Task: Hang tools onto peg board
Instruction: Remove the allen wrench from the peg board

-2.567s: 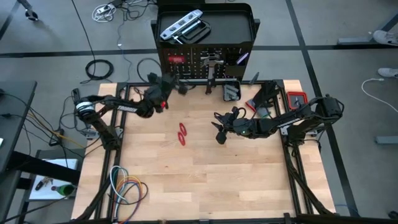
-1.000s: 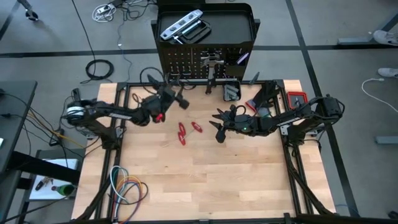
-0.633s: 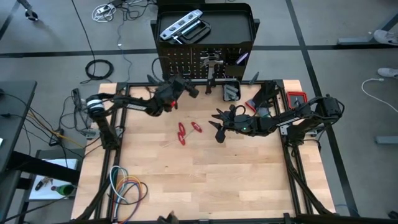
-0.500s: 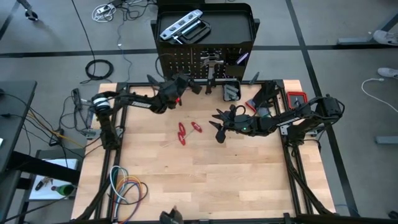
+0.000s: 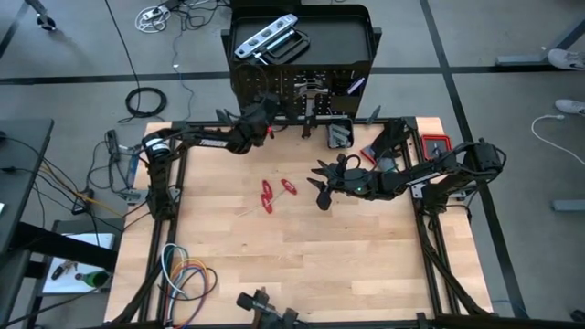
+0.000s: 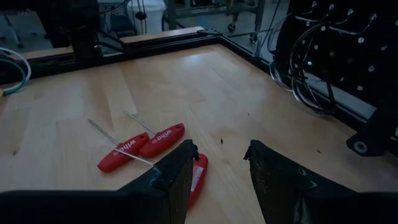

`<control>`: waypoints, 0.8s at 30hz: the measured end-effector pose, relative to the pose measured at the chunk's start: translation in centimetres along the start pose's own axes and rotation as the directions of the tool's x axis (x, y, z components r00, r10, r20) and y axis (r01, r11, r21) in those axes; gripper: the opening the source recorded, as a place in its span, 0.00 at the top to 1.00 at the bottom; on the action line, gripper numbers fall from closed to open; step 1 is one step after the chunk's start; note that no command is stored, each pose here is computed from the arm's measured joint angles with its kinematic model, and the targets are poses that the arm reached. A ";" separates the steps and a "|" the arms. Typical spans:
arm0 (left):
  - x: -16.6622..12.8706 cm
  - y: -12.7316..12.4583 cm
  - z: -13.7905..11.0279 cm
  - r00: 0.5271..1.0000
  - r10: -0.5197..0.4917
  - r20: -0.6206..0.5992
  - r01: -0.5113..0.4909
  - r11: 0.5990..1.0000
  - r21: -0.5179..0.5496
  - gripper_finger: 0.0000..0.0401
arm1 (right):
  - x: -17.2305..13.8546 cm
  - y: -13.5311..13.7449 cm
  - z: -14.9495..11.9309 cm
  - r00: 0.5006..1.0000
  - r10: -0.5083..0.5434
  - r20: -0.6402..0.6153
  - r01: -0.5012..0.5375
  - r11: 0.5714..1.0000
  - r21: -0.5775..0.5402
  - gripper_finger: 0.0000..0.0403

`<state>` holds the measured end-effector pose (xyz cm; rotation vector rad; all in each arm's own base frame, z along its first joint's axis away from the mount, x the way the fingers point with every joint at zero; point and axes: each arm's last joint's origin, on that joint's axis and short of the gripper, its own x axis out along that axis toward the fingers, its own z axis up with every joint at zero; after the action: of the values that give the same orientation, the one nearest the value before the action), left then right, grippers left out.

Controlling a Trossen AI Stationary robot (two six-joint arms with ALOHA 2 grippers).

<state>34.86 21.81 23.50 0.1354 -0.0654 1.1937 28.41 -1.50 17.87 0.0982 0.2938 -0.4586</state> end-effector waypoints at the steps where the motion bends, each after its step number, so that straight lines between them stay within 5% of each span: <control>1: 0.2 0.1 0.1 1.000 -0.014 0.006 0.014 1.000 -0.003 0.54 | 0.0 0.0 0.0 1.000 0.000 0.000 0.000 1.000 0.000 0.60; 8: 1.0 -0.5 0.8 0.995 -0.092 -0.037 0.093 0.995 0.041 0.61 | 0.0 0.0 0.0 1.000 0.000 0.002 0.000 1.000 0.001 0.60; 15: 1.1 -0.4 0.9 0.997 -0.072 -0.041 0.074 0.997 0.033 0.96 | 0.0 0.0 0.0 1.000 0.000 -0.003 0.000 1.000 -0.001 0.60; 24: 0.6 -0.4 1.3 0.999 -0.041 -0.032 0.042 0.998 0.036 0.99 | 0.0 0.0 -0.3 1.000 -0.003 -0.031 0.003 1.000 -0.013 0.60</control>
<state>35.52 22.04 24.81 0.1501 -0.0133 1.1560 28.30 -1.45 17.56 0.0925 0.3275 -0.4586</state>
